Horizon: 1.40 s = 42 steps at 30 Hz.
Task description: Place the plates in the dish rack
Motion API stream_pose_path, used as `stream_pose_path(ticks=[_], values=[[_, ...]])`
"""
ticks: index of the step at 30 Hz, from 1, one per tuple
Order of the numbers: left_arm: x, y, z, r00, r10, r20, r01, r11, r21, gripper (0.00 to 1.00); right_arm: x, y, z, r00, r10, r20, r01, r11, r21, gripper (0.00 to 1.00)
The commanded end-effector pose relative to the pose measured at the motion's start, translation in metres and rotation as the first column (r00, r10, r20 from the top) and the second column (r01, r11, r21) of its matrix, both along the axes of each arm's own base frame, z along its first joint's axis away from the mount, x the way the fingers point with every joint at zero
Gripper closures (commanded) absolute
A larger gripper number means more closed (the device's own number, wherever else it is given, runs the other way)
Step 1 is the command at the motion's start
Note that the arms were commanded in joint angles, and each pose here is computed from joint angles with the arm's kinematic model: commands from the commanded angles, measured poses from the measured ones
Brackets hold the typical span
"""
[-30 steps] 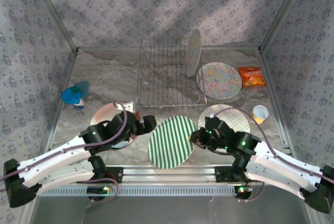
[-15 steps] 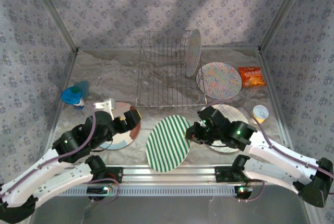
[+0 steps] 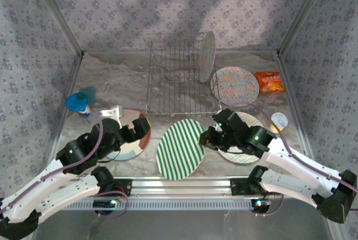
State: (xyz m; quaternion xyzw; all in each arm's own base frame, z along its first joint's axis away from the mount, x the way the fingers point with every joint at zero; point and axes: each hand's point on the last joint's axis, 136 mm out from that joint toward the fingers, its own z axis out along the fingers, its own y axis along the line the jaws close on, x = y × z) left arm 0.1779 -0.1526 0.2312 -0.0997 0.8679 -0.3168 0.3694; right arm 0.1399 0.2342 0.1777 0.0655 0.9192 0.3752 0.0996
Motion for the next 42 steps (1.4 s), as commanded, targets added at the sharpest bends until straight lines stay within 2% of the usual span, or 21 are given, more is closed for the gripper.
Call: stream_pose_path(ticks=[1,12,20,26,30,31,36,42], values=[[0.006,-0.005,0.004,1.0,-0.013,0.015,0.013,1.0,-0.017,0.01,0.005,0.009,0.028,0.998,0.022,0.055,-0.026,0.997,0.068,1.0],[0.019,-0.007,0.009,0.999,-0.042,-0.024,0.041,0.998,-0.047,0.01,0.015,0.012,0.046,0.996,0.037,0.081,-0.044,0.995,0.094,1.0],[0.023,-0.006,0.019,0.995,-0.091,-0.039,0.088,0.993,-0.082,0.01,0.038,0.012,0.082,0.988,0.039,0.152,-0.062,0.987,0.145,1.0],[0.034,-0.002,0.038,0.995,-0.102,-0.023,0.095,0.975,-0.203,0.01,0.069,0.005,0.121,0.968,0.012,0.25,-0.058,0.982,0.179,1.0],[0.049,-0.002,0.049,0.996,-0.091,0.0,0.086,0.94,-0.329,0.01,0.09,-0.002,0.145,0.955,-0.034,0.295,-0.031,0.976,0.214,1.0],[0.053,-0.002,0.052,0.996,-0.087,0.008,0.084,0.932,-0.352,0.01,0.097,-0.004,0.164,0.941,-0.054,0.333,-0.026,0.972,0.232,1.0],[0.07,-0.01,0.068,0.994,-0.093,0.049,0.105,0.897,-0.429,0.01,0.125,-0.012,0.183,0.93,-0.132,0.344,0.026,0.955,0.296,1.0],[0.086,-0.014,0.068,0.995,-0.08,0.055,0.097,0.891,-0.445,0.01,0.148,-0.011,0.196,0.924,-0.177,0.34,0.042,0.929,0.368,1.0]])
